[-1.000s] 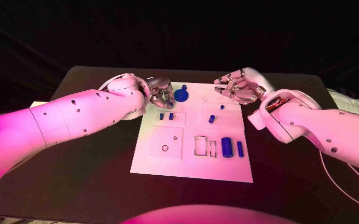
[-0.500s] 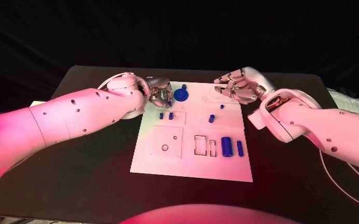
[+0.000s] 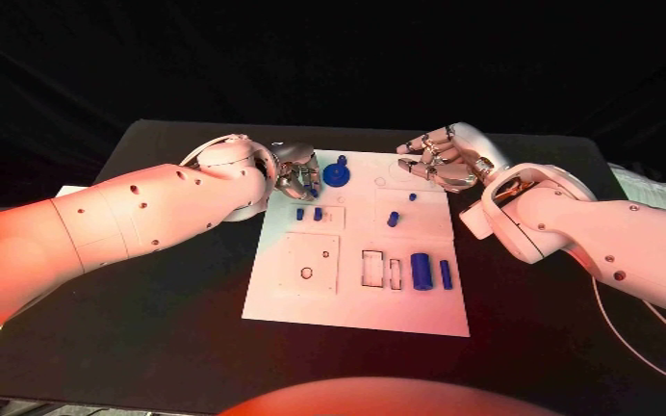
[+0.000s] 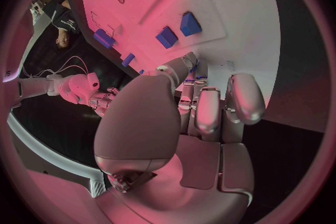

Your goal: Assemble the parts on the task board

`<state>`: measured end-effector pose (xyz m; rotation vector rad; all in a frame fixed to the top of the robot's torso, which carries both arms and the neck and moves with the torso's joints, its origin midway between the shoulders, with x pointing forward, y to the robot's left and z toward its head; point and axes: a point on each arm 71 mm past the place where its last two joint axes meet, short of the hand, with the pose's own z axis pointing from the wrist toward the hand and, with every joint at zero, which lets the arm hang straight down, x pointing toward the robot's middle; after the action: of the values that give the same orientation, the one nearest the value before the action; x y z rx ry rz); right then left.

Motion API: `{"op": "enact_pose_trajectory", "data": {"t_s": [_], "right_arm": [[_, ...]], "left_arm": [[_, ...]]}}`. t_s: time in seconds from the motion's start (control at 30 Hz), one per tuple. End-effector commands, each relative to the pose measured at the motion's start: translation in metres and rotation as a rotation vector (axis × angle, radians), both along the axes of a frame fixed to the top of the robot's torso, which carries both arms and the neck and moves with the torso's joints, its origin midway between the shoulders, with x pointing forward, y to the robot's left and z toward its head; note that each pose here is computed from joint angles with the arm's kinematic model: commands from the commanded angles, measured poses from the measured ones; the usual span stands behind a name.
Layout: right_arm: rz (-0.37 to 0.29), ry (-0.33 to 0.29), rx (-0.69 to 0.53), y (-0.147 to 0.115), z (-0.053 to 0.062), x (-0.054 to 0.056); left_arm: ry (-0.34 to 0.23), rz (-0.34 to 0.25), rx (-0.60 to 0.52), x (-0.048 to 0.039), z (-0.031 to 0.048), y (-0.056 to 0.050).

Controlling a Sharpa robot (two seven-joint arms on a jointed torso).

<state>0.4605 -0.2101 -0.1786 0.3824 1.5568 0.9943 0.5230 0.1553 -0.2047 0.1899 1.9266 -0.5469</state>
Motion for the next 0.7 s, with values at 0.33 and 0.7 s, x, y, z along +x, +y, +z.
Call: {"op": "enact_pose_trajectory", "data": {"t_s": [0.33, 0.7], "right_arm": [[0.018, 0.000, -0.002, 0.0022, -0.0008, -0.0005], [0.016, 0.000, -0.003, 0.0014, -0.0008, -0.0006]], "left_arm": [[0.032, -0.019, 0.005, -0.0036, -0.0034, -0.0026], [0.057, 0.004, 0.018, -0.0004, -0.0069, 0.0007]]}}
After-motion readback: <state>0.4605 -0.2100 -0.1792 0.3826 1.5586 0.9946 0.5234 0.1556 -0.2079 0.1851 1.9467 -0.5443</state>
